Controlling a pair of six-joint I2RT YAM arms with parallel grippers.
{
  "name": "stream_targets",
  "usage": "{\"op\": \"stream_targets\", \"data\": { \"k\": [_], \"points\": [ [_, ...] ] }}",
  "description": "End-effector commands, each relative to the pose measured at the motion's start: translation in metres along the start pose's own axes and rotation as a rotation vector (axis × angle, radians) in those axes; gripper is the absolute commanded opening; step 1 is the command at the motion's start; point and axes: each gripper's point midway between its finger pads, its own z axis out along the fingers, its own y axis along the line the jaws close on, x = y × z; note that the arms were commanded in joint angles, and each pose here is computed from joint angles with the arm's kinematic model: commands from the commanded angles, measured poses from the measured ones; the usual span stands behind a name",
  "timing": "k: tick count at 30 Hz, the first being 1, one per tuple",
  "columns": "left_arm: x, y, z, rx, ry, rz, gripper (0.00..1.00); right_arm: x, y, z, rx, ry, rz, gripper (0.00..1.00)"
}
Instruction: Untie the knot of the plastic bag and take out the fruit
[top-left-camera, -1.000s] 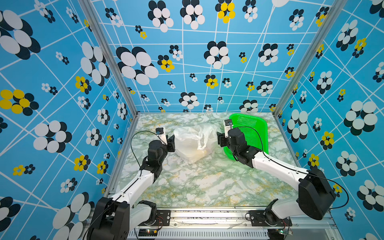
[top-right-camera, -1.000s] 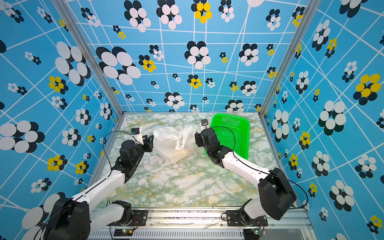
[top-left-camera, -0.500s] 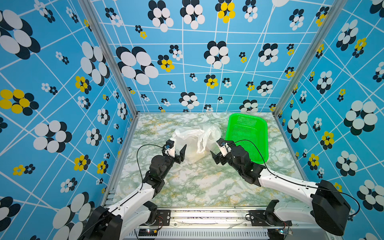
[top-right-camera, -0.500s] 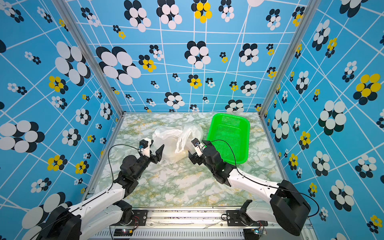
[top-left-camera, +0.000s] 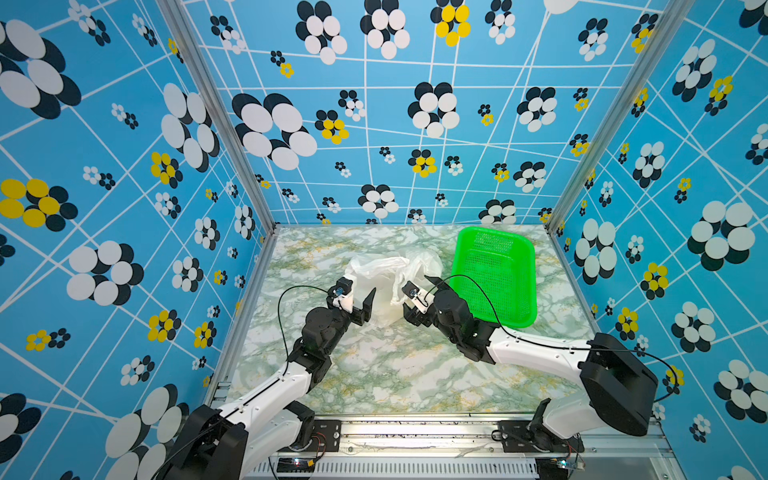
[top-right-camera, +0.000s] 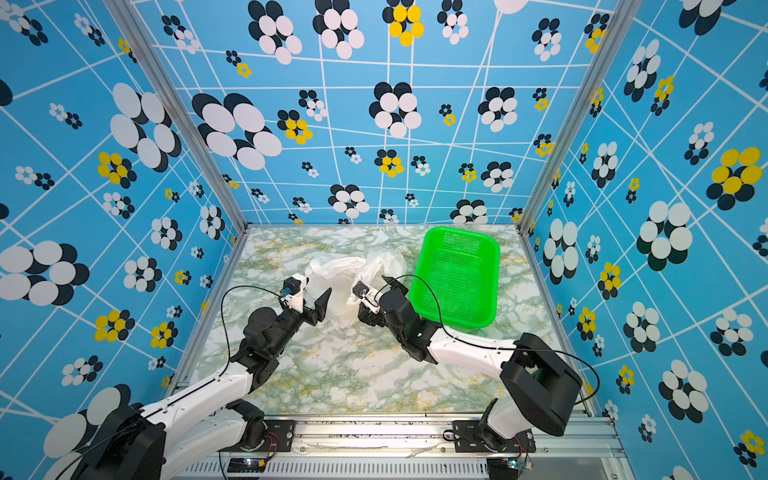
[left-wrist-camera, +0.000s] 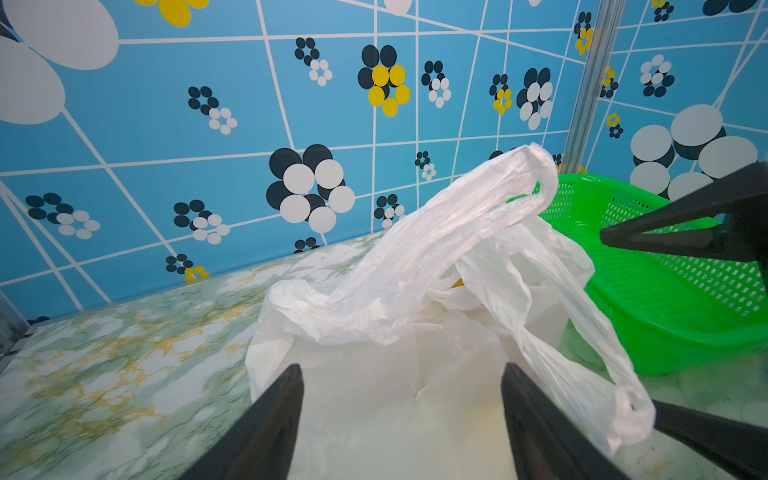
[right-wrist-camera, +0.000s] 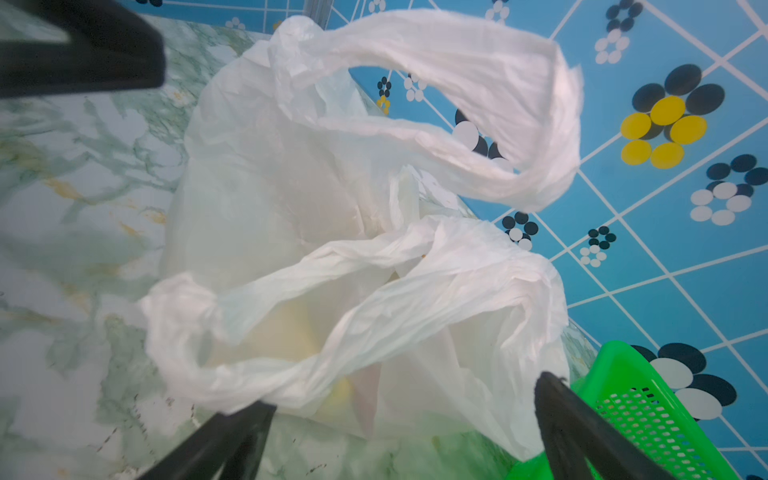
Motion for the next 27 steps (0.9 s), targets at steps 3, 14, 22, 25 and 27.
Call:
{"op": "stream_targets", "data": {
  "k": [3, 14, 22, 25, 27],
  "points": [
    [-0.013, 0.001, 0.002, -0.01, -0.026, 0.017, 0.77, -0.032, -0.03, 0.022, 0.187, -0.066, 0.042, 0.99],
    [-0.015, 0.0, 0.0, -0.008, -0.026, 0.015, 0.77, -0.06, -0.069, 0.056, 0.374, -0.031, 0.145, 0.99],
    [-0.016, -0.001, 0.0, -0.002, -0.031, 0.017, 0.77, -0.055, -0.109, 0.055, 0.426, -0.002, 0.26, 0.99],
    [-0.017, -0.003, 0.001, 0.01, -0.027, 0.017, 0.77, -0.053, -0.118, 0.056, 0.418, 0.009, 0.298, 0.99],
    [-0.016, -0.004, 0.002, 0.018, -0.022, 0.017, 0.78, -0.054, -0.123, 0.055, 0.417, 0.005, 0.325, 0.99]
  ]
}}
